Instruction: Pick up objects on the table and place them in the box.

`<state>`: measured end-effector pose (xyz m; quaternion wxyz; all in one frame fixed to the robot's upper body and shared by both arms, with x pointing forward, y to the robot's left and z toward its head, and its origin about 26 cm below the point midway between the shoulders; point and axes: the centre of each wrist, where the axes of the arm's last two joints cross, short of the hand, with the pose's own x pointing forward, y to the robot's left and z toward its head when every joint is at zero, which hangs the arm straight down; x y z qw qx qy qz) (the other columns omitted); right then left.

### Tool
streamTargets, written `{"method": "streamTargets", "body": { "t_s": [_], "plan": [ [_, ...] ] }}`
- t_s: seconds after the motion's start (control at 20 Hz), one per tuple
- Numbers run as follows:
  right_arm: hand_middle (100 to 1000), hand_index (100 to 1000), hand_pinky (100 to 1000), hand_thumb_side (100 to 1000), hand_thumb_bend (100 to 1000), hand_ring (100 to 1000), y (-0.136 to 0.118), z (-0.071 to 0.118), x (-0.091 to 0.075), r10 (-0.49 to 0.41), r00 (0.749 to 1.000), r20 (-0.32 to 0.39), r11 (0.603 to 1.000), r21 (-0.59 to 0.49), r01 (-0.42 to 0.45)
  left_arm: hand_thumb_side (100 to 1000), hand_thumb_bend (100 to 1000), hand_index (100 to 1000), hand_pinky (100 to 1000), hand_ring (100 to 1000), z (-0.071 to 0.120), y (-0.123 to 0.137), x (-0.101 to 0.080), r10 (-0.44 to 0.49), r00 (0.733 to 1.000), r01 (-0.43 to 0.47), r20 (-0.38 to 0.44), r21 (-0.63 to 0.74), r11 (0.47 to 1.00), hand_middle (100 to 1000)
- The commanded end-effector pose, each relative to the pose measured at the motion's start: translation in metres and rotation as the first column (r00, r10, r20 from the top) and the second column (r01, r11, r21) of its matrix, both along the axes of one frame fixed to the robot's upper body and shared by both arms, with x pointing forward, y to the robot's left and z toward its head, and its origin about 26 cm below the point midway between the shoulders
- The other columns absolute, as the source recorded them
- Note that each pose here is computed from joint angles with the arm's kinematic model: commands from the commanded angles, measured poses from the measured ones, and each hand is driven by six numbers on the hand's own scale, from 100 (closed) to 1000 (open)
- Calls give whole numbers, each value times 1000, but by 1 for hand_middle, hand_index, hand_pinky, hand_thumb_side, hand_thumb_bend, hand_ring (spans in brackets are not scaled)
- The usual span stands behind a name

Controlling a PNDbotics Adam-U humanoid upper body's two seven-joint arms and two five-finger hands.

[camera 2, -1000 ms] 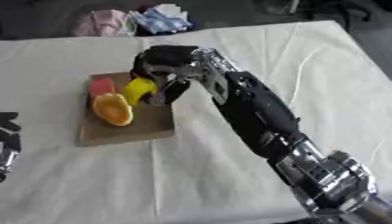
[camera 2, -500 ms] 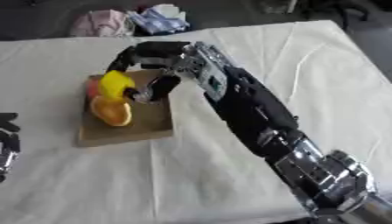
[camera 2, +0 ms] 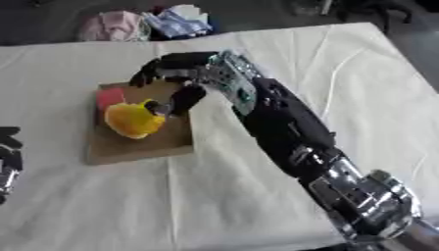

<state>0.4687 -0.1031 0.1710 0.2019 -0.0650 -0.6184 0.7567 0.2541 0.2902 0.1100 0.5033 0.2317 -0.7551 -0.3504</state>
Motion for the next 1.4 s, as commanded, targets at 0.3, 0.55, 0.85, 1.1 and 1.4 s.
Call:
{"method": "streamTargets", "body": {
  "t_s": [0.3,0.55,0.85,1.1,1.4],
  "plan": [
    [931,997,874,741,100,900,-17,8,7,268,963,13,885,-399,-240,559,100,839,660,564,7,1,-1,-7,1000,7,18,6,1000,612],
    [921,989,874,526,100,887,-43,16,13,209,977,47,938,-291,-187,559,100,839,661,564,7,1,-1,-3,1000,3,18,4,1000,612],
    [945,986,880,351,100,889,-100,33,27,47,996,79,995,-89,-39,558,100,839,662,564,6,2,-2,2,1000,-2,17,2,1000,612],
    [969,988,899,313,100,935,-127,28,37,-158,986,60,987,1,158,560,100,839,662,564,5,1,-2,1,1000,-1,15,-1,1000,612],
    [968,984,903,287,100,940,-122,20,43,-283,957,69,958,74,278,559,100,839,662,564,6,0,-1,-5,1000,5,16,-3,1000,612]
  ]
}}
